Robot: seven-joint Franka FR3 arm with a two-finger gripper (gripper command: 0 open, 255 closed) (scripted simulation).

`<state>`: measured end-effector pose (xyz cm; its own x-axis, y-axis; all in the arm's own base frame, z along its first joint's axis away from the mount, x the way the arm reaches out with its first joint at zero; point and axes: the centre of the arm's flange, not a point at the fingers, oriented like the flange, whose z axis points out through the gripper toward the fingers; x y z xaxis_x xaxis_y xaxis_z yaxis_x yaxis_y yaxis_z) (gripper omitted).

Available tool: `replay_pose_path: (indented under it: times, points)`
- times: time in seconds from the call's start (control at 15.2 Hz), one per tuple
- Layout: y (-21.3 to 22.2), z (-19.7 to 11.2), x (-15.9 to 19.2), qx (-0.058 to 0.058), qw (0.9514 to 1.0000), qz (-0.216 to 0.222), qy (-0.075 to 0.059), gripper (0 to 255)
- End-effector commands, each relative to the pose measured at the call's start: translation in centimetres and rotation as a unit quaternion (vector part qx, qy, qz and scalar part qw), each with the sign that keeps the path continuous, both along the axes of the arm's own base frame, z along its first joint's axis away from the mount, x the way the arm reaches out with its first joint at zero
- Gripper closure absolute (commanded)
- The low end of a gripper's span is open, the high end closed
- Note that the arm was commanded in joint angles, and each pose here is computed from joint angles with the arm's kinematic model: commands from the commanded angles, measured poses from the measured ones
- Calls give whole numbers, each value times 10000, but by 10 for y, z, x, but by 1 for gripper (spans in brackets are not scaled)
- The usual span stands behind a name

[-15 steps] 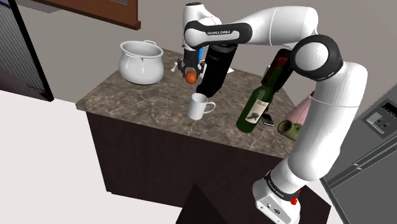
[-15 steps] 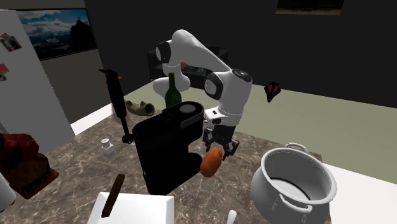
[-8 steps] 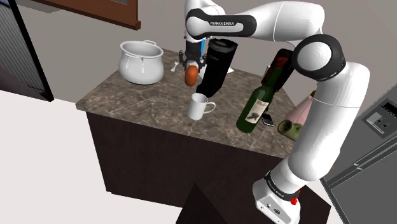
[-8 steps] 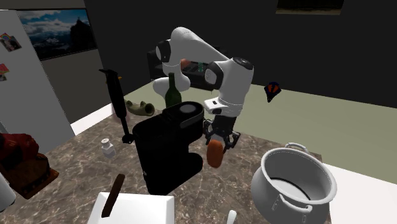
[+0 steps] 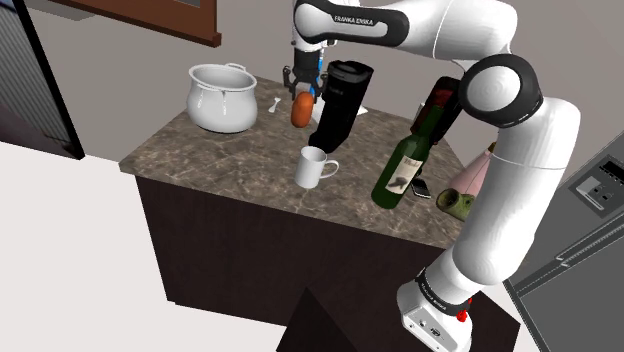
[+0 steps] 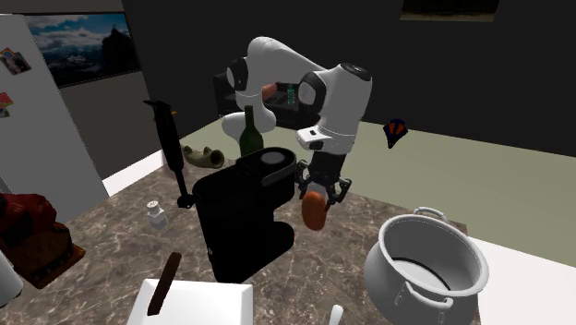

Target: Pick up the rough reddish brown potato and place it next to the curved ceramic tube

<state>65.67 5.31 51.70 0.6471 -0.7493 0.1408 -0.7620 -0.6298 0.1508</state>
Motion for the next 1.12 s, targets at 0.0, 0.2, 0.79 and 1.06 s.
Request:
replay_pose_path:
  times: [0.0,0.2,0.79,1.06]
  points:
    - [-2,11,0,0,10000,-1,0,255]
    - [-2,27,0,0,10000,-1,0,255]
    - [-47,48,-48,0,10000,-1,0,255]
    - [-83,48,-86,0,10000,-1,0,255]
